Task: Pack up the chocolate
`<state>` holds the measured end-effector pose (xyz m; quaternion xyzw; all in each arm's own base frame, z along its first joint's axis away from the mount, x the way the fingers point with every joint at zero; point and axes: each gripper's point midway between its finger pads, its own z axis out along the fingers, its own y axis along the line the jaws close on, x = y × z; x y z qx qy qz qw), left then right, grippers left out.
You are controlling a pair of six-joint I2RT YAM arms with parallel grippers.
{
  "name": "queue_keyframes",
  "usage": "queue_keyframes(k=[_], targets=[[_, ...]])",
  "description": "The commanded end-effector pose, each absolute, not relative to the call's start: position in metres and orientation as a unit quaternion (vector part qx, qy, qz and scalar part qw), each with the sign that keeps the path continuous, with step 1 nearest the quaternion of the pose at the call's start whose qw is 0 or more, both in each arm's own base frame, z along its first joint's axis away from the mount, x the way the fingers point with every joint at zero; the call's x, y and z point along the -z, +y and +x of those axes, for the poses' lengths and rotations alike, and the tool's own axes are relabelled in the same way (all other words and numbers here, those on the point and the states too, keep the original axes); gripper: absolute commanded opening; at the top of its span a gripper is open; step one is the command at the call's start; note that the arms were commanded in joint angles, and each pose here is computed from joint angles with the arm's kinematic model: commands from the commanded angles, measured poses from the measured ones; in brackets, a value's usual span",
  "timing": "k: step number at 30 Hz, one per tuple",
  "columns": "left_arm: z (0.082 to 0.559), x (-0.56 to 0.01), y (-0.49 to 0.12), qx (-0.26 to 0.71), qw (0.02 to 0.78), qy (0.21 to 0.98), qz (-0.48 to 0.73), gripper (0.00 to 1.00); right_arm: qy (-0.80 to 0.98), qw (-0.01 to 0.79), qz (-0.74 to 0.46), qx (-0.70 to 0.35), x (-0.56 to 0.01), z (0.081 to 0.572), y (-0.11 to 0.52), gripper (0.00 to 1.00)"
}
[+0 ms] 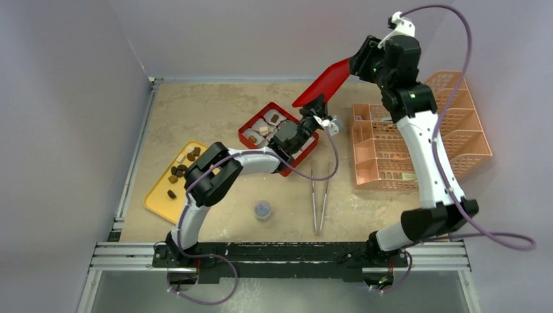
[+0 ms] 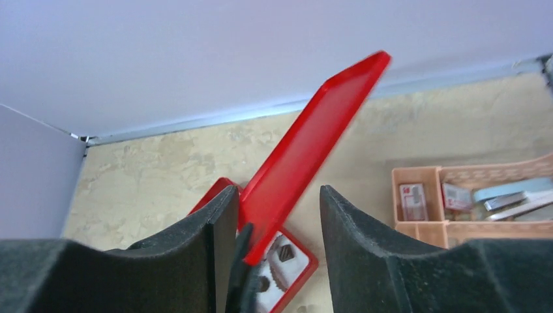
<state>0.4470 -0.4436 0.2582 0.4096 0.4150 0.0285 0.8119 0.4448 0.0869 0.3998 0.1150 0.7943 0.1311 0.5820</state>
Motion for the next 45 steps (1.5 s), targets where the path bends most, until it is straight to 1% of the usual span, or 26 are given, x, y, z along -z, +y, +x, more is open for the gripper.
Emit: queue_keyframes(k=[1, 4, 6, 9, 13, 15, 16, 19, 22, 25, 28, 29, 32, 36, 41, 44, 45], targets=[[0.418, -0.379, -0.403, 0.026, 0.891, 0.363, 0.273, 0.00, 0.750, 0.652, 0.061, -0.092, -0.438, 0.422, 0.073, 0.52], [0.404, -0.394, -0.386, 0.080, 0.890, 0.382, 0.236, 0.00, 0.731, 0.674, 0.057, -0.089, -0.450, 0.400, 0.066, 0.55], [0.394, -0.402, -0.375, 0.126, 0.881, 0.406, 0.209, 0.00, 0.730, 0.675, 0.038, -0.102, -0.449, 0.388, 0.071, 0.57], [0.383, -0.396, -0.367, 0.158, 0.842, 0.466, 0.222, 0.00, 0.726, 0.673, -0.018, -0.142, -0.442, 0.369, 0.090, 0.58], [0.363, -0.403, -0.344, 0.211, 0.811, 0.513, 0.184, 0.00, 0.721, 0.665, -0.066, -0.183, -0.427, 0.352, 0.108, 0.59], [0.352, -0.403, -0.339, 0.233, 0.790, 0.537, 0.185, 0.00, 0.724, 0.656, -0.088, -0.196, -0.423, 0.348, 0.115, 0.59], [0.344, -0.411, -0.333, 0.244, 0.783, 0.542, 0.184, 0.00, 0.723, 0.651, -0.109, -0.205, -0.421, 0.345, 0.122, 0.60], [0.327, -0.408, -0.318, 0.250, 0.752, 0.579, 0.192, 0.00, 0.720, 0.627, -0.188, -0.230, -0.414, 0.340, 0.140, 0.64], [0.306, -0.405, -0.304, 0.261, 0.724, 0.604, 0.209, 0.00, 0.706, 0.595, -0.288, -0.254, -0.407, 0.323, 0.159, 0.71], [0.281, -0.403, -0.291, 0.272, 0.697, 0.620, 0.236, 0.00, 0.678, 0.573, -0.360, -0.287, -0.404, 0.302, 0.174, 0.76], [0.258, -0.406, -0.281, 0.294, 0.678, 0.624, 0.253, 0.00, 0.640, 0.537, -0.424, -0.350, -0.401, 0.277, 0.192, 0.87], [0.251, -0.403, -0.278, 0.300, 0.667, 0.631, 0.259, 0.00, 0.629, 0.528, -0.436, -0.368, -0.401, 0.271, 0.197, 0.89], [0.234, -0.414, -0.271, 0.325, 0.663, 0.623, 0.259, 0.00, 0.611, 0.511, -0.451, -0.403, -0.394, 0.270, 0.205, 0.90], [0.211, -0.428, -0.273, 0.370, 0.653, 0.601, 0.275, 0.00, 0.606, 0.471, -0.456, -0.450, -0.378, 0.277, 0.215, 0.87], [0.201, -0.438, -0.279, 0.406, 0.638, 0.593, 0.276, 0.00, 0.603, 0.413, -0.479, -0.486, -0.349, 0.263, 0.223, 0.85], [0.195, -0.448, -0.282, 0.427, 0.645, 0.570, 0.276, 0.00, 0.612, 0.403, -0.466, -0.496, -0.332, 0.261, 0.229, 0.86], [0.193, -0.457, -0.283, 0.434, 0.655, 0.551, 0.280, 0.00, 0.610, 0.398, -0.465, -0.503, -0.329, 0.259, 0.230, 0.86]])
